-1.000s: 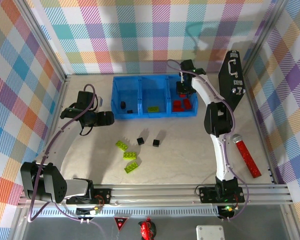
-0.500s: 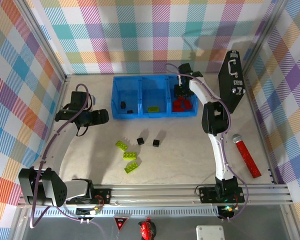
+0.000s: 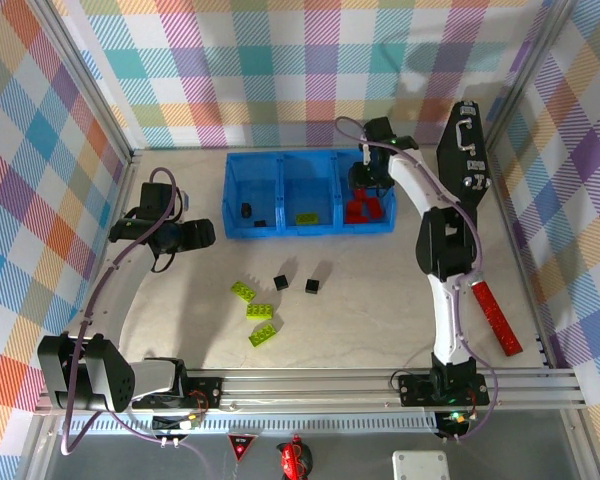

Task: Sort the legos into containers by color
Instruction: Place the lego in the container, then pick up the lego from the center of the table.

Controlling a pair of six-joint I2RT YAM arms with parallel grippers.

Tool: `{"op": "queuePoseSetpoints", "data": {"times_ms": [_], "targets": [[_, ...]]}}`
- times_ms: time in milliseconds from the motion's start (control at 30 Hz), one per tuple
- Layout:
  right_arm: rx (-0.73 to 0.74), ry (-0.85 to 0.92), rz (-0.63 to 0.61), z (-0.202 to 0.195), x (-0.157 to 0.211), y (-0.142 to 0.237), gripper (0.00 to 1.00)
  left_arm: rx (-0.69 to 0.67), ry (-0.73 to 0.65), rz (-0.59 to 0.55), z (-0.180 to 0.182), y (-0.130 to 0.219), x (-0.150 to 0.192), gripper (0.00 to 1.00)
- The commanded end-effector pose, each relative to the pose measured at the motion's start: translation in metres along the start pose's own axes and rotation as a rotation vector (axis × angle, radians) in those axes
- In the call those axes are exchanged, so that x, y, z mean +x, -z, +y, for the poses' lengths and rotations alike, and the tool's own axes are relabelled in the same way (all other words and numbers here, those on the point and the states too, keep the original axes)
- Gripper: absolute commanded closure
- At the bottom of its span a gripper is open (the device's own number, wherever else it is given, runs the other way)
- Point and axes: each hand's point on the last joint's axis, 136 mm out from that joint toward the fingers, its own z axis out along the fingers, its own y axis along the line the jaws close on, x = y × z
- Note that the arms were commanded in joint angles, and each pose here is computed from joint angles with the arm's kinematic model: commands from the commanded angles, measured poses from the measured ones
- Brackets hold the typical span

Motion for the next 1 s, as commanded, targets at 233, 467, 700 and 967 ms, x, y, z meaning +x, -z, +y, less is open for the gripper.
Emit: {"op": "queuePoseSetpoints", "data": {"times_ms": [233,467,700,967], "targets": [[-0.110,-0.069,-0.057,0.025,0.050,0.070,0.43,0.077,-0.046,0.043,-0.011,0.001,0.010,0.19],[-0.143,-0.127,-0.076,0.023,0.087,0.099,0.43,0.075,-0.053,0.100,-0.019,-0.006,0.016,0.21],[-0.157,-0.154,-0.080,0.019,0.120,0.118,0.43,0.073,-0.060,0.139,-0.034,-0.008,0.022,0.23],[-0.147,-0.160,-0.054,0.013,0.150,0.125,0.43,0.050,-0.015,0.207,-0.050,-0.017,0.036,0.29]]}}
